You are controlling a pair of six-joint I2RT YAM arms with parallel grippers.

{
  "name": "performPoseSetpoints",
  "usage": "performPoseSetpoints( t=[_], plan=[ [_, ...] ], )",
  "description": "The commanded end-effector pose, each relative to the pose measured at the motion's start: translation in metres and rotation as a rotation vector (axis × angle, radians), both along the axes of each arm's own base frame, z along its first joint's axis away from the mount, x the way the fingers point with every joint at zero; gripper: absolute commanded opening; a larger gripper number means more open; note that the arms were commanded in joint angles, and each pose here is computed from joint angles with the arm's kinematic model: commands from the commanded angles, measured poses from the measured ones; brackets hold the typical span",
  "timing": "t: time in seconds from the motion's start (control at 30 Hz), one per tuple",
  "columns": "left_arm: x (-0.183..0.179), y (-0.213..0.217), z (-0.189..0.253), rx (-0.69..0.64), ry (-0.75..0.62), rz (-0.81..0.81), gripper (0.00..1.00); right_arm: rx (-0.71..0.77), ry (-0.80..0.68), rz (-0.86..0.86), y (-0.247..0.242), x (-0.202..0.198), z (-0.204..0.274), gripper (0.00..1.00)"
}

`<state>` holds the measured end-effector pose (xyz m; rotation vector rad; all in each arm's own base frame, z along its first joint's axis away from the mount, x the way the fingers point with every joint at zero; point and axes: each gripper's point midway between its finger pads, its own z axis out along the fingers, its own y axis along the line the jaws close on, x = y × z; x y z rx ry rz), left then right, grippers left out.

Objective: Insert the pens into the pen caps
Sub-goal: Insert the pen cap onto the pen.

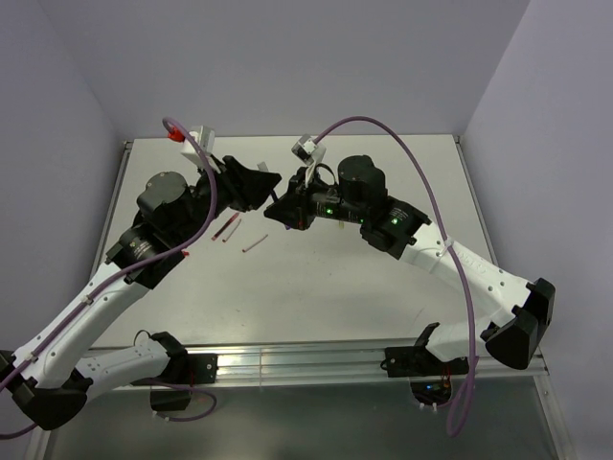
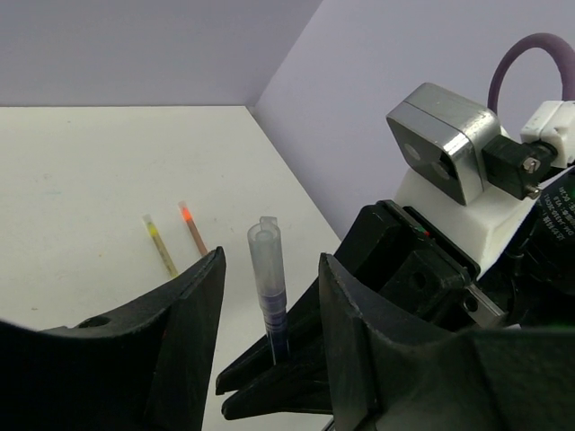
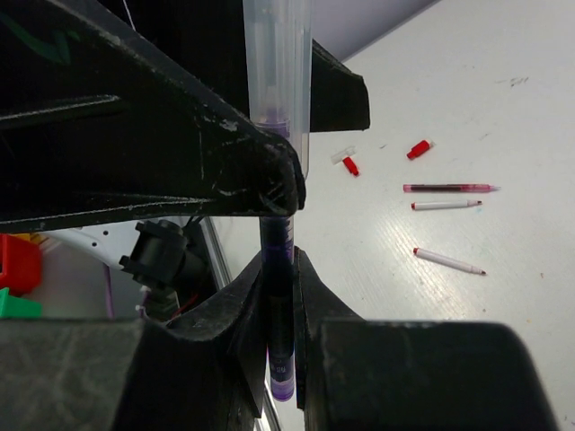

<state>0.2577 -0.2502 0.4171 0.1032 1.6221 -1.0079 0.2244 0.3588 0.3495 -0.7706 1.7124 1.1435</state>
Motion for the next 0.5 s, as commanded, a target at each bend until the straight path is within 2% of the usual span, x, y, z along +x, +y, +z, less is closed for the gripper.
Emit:
performPoseSetpoints(
  t=[0.0, 0.27, 0.47],
  plan=[
    [-0.0052, -0.0012, 0.0283, -0.064, -0.062, -0.032, 0.5, 0.041, -0.047, 0.017, -0.0025, -0.0082, 0.0174, 0.0],
    [-0.0058, 0.0024, 0.0288, -0.061, -0.07, -0.029, 0.41, 0.04, -0.044, 0.029, -0.0002, -0.0093, 0.0166, 0.0],
    [-0.0068, 0.0029, 0.0273, -0.059, -0.07, -0.036, 0.28, 0.035, -0.039, 0.032, 0.0016, -0.0083, 0.0141, 0.0]
  ],
)
